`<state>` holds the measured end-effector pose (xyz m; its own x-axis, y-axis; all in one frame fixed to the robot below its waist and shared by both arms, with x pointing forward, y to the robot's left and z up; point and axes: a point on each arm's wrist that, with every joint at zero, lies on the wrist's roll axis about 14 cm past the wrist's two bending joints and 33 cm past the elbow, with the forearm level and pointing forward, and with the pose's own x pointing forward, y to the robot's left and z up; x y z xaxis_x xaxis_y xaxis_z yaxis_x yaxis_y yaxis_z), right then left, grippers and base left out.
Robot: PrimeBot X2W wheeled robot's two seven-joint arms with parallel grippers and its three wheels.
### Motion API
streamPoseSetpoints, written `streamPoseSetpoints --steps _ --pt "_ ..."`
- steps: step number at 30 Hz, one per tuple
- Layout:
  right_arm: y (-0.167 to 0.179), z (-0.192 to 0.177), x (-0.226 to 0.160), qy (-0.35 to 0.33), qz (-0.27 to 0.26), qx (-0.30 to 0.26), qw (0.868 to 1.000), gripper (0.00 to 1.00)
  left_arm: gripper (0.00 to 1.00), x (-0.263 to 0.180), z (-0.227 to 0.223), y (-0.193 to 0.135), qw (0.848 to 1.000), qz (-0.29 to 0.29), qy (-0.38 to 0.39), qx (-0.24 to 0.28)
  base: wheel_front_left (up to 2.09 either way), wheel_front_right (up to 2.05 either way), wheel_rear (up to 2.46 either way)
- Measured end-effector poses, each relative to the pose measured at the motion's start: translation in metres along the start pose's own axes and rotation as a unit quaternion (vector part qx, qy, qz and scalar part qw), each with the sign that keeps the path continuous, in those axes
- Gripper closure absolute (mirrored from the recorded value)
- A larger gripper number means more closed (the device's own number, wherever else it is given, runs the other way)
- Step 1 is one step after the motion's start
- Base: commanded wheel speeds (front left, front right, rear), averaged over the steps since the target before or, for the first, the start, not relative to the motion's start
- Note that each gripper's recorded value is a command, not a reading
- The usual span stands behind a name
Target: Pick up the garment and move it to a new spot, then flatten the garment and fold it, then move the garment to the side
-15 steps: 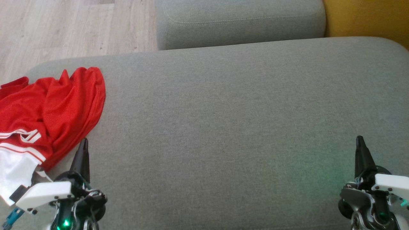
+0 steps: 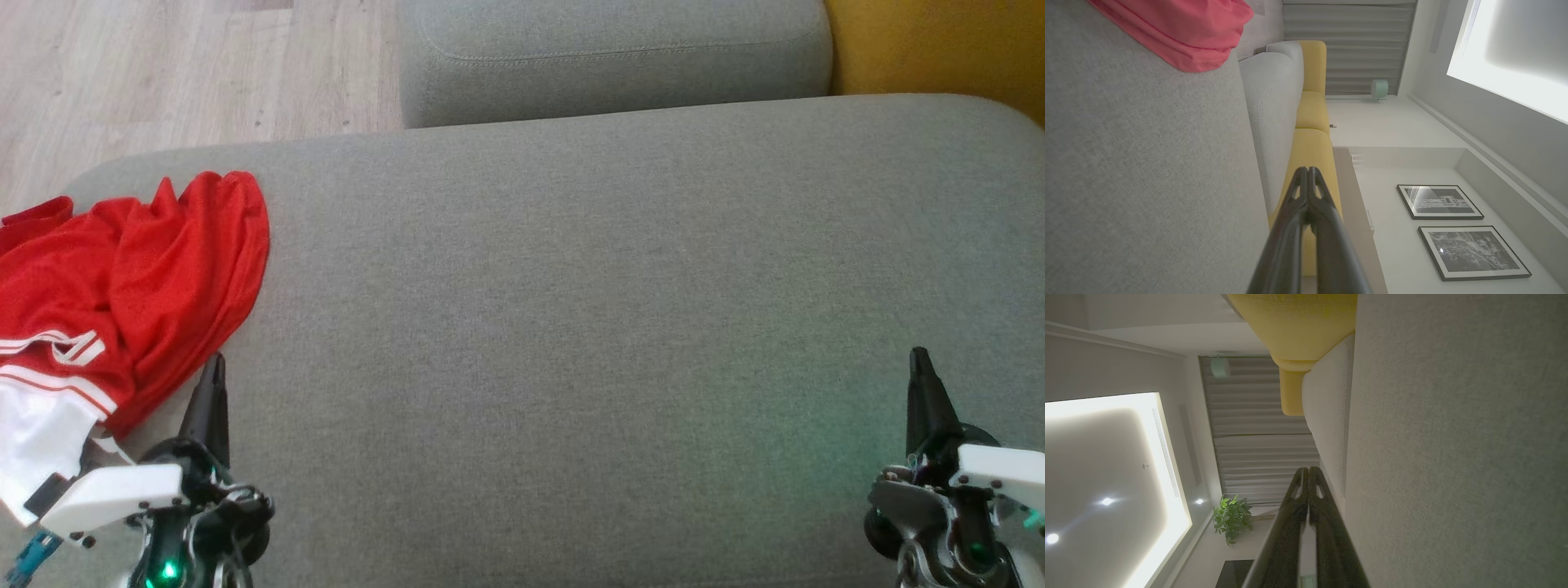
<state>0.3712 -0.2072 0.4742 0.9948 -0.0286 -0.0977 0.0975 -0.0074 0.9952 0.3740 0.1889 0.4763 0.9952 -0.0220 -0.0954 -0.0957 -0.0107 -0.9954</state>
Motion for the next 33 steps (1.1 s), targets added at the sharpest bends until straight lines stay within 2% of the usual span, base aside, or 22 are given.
streamPoseSetpoints --steps 2,3,9,21,33 --pt "0.0 0.0 0.0 0.0 0.0 0.0 1.0 1.0 1.0 0.0 0.0 0.0 1.0 0.0 0.0 0.0 0.0 0.0 0.0" --pt "0.0 0.0 0.0 0.0 0.0 0.0 1.0 0.0 0.0 0.0 0.0 0.0 1.0 0.0 0.0 0.0 0.0 0.0 0.0" --pt "-0.033 0.0 -0.015 -0.001 -0.049 0.003 0.999 0.0 0.0 -0.018 -0.003 0.038 0.998 0.057 -0.002 -0.009 0.0 0.0 0.0" --pt "-0.03 -0.006 -0.013 0.0 -0.044 -0.024 0.999 0.0 0.0 -0.016 -0.007 0.035 0.999 0.053 -0.003 0.009 0.0 0.0 0.0" --pt "-0.024 -0.01 -0.012 0.003 -0.037 -0.097 0.995 0.0 0.0 -0.014 -0.009 0.032 0.997 0.052 -0.007 0.052 0.0 0.0 0.0"
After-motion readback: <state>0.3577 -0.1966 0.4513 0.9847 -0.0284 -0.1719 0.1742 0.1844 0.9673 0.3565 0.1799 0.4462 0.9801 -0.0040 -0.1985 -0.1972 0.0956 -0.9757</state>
